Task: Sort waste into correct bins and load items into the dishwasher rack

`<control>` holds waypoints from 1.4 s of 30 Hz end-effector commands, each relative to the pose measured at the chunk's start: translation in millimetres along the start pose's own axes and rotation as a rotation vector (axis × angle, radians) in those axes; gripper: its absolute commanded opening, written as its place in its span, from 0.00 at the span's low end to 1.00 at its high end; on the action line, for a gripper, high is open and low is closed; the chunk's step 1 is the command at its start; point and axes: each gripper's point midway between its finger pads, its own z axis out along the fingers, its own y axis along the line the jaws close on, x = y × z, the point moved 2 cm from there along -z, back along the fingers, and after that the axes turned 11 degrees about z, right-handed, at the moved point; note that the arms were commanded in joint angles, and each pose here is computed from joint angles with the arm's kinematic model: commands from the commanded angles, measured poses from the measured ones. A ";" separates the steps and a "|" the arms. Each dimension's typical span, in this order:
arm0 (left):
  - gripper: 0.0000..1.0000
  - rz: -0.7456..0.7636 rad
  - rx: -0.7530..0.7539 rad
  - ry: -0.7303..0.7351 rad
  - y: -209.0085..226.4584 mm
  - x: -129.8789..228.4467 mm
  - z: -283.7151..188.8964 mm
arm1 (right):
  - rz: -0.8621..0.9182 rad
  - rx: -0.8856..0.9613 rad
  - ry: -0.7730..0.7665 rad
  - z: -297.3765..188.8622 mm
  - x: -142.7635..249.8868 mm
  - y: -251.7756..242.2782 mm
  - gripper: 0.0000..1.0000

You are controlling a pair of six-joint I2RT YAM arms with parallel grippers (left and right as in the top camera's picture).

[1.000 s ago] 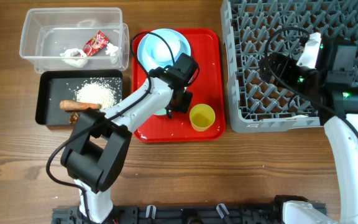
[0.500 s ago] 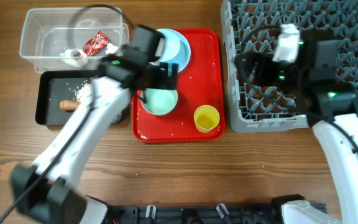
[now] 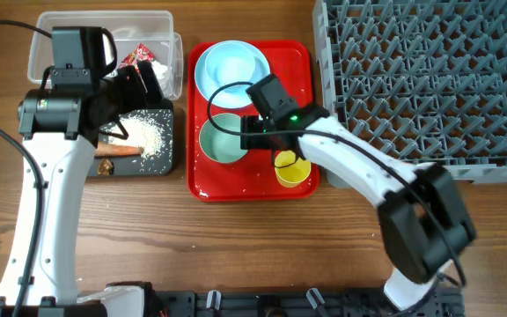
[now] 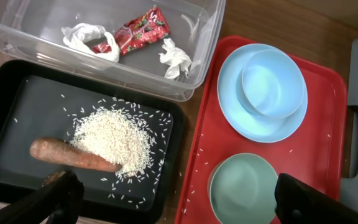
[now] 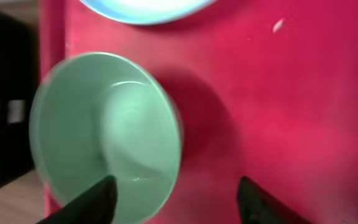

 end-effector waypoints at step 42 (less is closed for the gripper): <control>1.00 -0.015 0.004 -0.023 1.0 -8.4 1.9 | -0.315 1.083 -1.192 -157.5 -291.8 -203.7 0.04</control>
